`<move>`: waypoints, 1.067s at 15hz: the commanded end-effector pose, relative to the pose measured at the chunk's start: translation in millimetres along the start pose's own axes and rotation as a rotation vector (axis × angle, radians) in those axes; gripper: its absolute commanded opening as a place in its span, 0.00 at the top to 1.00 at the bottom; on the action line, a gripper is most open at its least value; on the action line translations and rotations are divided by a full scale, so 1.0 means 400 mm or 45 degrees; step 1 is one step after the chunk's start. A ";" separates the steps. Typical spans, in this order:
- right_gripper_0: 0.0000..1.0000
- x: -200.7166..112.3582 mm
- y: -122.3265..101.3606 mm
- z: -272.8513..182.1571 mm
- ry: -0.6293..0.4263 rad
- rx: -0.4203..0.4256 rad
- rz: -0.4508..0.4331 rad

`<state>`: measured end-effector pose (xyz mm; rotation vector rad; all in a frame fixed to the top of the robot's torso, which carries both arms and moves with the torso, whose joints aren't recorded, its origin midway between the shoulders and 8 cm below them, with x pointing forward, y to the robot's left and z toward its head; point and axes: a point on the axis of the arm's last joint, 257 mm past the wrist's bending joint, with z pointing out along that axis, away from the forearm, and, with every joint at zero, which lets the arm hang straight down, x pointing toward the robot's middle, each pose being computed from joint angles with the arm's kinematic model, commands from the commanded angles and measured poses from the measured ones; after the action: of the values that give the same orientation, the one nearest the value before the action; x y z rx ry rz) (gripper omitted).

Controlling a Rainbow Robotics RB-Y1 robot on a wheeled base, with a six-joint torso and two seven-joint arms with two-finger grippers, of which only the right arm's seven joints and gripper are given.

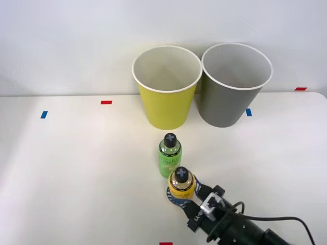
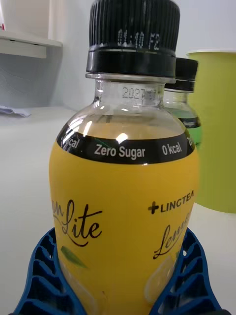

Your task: Put cans in the gray bin, plastic bottles in the light green bin

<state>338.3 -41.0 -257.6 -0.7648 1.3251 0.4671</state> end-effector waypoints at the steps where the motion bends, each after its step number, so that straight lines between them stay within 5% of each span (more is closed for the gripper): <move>1: 1.00 -0.032 -0.061 -0.036 -0.011 0.013 0.032; 11: 1.00 -0.194 -0.297 -0.022 -0.213 0.104 0.119; 16: 1.00 -0.360 -0.373 0.048 -0.427 0.092 0.181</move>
<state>419.7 -115.3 -103.1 -0.5196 1.1237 0.6120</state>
